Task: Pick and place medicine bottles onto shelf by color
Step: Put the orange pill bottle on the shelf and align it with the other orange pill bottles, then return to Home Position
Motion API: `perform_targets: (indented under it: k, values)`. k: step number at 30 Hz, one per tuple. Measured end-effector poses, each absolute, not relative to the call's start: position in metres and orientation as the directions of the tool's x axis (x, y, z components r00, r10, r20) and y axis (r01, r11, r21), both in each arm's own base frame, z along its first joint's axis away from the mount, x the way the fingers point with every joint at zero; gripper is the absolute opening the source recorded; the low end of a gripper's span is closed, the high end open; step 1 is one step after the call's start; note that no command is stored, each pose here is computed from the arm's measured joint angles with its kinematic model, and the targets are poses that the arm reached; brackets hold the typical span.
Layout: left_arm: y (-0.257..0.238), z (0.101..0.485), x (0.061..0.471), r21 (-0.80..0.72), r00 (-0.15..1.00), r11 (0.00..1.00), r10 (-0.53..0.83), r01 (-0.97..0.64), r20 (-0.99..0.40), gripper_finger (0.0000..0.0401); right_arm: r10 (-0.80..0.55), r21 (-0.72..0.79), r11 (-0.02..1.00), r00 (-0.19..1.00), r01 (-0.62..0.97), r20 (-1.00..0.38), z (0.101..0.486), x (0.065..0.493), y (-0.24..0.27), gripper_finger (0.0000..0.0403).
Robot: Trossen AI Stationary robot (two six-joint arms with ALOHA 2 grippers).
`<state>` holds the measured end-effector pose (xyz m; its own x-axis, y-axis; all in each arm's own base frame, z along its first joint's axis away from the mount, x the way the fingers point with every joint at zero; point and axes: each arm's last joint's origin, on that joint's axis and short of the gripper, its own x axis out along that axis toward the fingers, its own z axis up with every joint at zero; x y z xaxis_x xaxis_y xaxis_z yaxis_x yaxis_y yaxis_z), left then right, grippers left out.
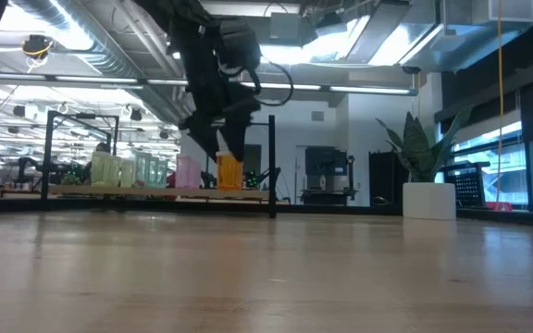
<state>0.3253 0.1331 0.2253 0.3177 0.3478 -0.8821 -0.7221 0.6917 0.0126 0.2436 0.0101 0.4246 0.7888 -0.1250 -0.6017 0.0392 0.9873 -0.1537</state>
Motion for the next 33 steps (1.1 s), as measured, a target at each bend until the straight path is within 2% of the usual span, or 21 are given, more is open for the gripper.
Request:
perform_targets:
  k: [3, 8, 15, 24, 28, 33]
  values:
    - [0.126, 0.243, 0.323, 0.015, 0.337, 0.699, 0.363, -0.715, -0.869, 0.0307, -0.124, -0.153, 0.987, 0.790, 0.039, -0.601, 0.425, 0.244, 0.010, 0.0267]
    - [0.103, 0.287, 0.313, -0.006, 0.439, 0.738, 0.395, -0.675, -0.807, 0.0305, -0.123, -0.152, 0.988, 0.790, 0.038, -0.601, 0.425, 0.244, 0.010, 0.0267]
    - [0.061, 0.348, 0.268, -0.014, 0.593, 0.840, 0.371, -0.543, -0.715, 0.0303, -0.123, -0.152, 0.988, 0.792, 0.038, -0.598, 0.425, 0.244, 0.010, 0.0267]
    - [0.023, 0.383, 0.220, -0.048, 0.695, 0.898, 0.304, -0.437, -0.651, 0.0295, -0.123, -0.152, 0.988, 0.792, 0.038, -0.598, 0.425, 0.244, 0.010, 0.0267]
    - [0.014, 0.393, 0.203, -0.061, 0.725, 0.907, 0.292, -0.417, -0.624, 0.0248, -0.123, -0.160, 0.986, 0.802, 0.034, -0.584, 0.426, 0.245, 0.010, 0.0267]
    - [0.008, 0.403, 0.178, -0.058, 0.753, 0.909, 0.305, -0.413, -0.582, 0.0142, -0.120, -0.157, 0.987, 0.853, 0.045, -0.507, 0.433, 0.251, 0.011, 0.0267]
